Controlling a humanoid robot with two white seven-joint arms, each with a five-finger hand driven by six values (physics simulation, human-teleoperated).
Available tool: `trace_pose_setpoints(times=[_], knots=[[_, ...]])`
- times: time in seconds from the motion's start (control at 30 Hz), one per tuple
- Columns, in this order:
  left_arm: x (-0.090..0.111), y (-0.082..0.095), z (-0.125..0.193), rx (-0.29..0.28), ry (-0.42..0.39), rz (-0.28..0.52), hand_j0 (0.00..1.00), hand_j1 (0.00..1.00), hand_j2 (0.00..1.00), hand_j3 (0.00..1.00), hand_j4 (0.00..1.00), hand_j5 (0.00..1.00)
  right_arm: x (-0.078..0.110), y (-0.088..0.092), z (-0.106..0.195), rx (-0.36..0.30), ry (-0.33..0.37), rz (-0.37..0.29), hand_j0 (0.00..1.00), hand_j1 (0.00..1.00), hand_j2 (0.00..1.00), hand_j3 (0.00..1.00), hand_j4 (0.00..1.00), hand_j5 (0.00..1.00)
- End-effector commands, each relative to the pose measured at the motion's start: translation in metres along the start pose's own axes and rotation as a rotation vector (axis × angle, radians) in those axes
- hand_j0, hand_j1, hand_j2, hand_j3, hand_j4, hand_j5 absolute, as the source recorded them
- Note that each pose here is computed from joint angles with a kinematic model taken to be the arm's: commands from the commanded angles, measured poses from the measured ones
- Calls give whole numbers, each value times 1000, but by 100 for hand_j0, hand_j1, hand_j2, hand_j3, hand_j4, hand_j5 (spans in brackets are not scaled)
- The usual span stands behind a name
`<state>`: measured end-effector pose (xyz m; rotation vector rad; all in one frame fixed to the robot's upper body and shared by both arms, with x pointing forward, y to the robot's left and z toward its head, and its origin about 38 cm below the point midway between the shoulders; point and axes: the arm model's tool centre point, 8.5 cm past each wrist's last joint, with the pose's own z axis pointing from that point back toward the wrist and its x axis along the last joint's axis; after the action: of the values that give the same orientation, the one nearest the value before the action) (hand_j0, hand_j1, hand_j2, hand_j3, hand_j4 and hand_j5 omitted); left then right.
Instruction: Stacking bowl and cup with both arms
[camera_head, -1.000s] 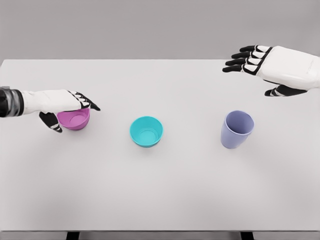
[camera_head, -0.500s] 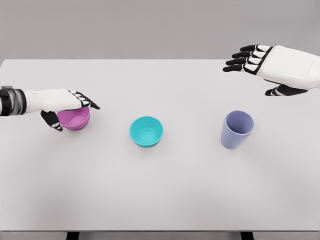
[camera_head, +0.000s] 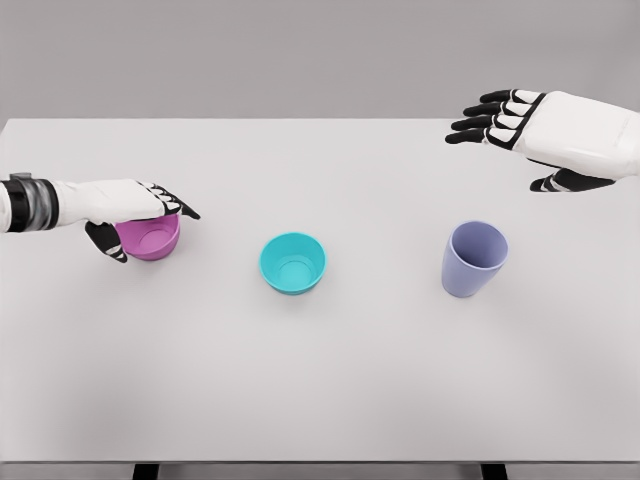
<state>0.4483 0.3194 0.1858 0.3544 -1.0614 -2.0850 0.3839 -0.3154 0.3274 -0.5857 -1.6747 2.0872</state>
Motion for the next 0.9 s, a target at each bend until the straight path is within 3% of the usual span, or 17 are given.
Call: trace_pose_setpoints(times=[0.0, 0.17, 0.27, 0.33, 0.57, 0.87], knots=[[0, 0, 0, 1, 0, 4, 100, 100, 100, 100, 100, 100, 0, 0, 0, -4, 0, -5, 100, 100, 100, 100, 100, 100], [0, -1, -1, -4, 4, -3, 96, 96, 96, 96, 96, 96, 0, 0, 0, -4, 0, -5, 100, 100, 100, 100, 100, 100], [0, -1, -2, -3, 1, -3, 81, 81, 81, 81, 81, 81, 0, -1, 0, -5, 0, -4, 100, 100, 100, 100, 100, 100], [1, -2, -2, -4, 0, -2, 78, 78, 78, 78, 78, 78, 0, -1, 0, -4, 1, -3, 100, 100, 100, 100, 100, 100], [3, 6, 1, 16, -9, -6, 74, 74, 74, 74, 74, 74, 0, -1, 0, -5, 0, -4, 100, 100, 100, 100, 100, 100], [25, 26, 8, 52, -56, -79, 71, 71, 71, 71, 71, 71, 0, 0, 0, -4, 0, -5, 100, 100, 100, 100, 100, 100]])
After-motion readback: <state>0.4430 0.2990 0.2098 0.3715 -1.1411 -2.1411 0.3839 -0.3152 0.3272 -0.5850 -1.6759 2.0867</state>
